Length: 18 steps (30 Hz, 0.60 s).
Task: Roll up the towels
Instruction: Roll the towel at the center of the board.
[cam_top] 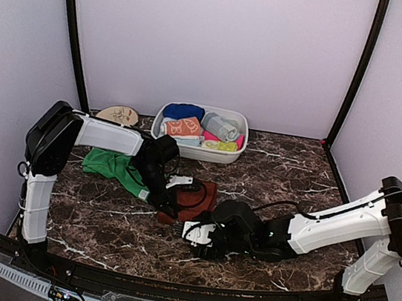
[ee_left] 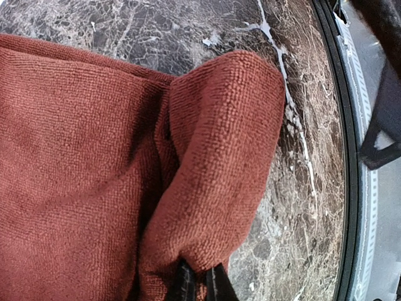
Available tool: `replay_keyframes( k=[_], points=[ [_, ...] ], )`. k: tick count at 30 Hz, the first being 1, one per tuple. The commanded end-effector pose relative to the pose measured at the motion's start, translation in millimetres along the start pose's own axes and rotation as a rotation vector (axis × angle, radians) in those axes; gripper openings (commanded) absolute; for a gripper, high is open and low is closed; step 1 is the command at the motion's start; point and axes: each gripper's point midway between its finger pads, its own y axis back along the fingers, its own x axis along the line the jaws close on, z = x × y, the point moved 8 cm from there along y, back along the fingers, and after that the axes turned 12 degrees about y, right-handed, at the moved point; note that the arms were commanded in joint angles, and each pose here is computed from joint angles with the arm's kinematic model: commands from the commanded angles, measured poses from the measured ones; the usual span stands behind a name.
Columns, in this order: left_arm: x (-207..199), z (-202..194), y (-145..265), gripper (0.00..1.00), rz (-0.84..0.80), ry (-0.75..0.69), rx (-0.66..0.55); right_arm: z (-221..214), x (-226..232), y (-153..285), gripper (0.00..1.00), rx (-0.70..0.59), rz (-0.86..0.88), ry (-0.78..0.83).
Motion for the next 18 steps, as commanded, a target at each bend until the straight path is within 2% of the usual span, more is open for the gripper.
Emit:
replay_keyframes(
  k=[1,6,11,14,18],
  points=[
    [18.2,-29.8,-21.6,0.00,0.041,0.081,0.162,8.6,-11.7,-20.1,0.70,0.043,-0.087,0.197],
    [20.8,-29.2,-22.0,0.00,0.031,0.085,0.178,13.4,-13.4,-45.9,0.69,0.050,-0.102,0.299],
    [20.8,-31.0,-20.1,0.02,0.019,0.083,0.184,-1.3,-19.3,-67.8,0.62,0.069,-0.080,0.262],
    [20.7,-31.1,-15.0,0.09,-0.005,0.089,0.169,-20.8,-20.1,-79.6,0.50,0.102,-0.054,0.189],
    [13.6,-28.6,0.1,0.19,-0.061,0.069,0.081,-41.6,-15.1,-87.5,0.30,0.123,-0.005,0.067]
  ],
)
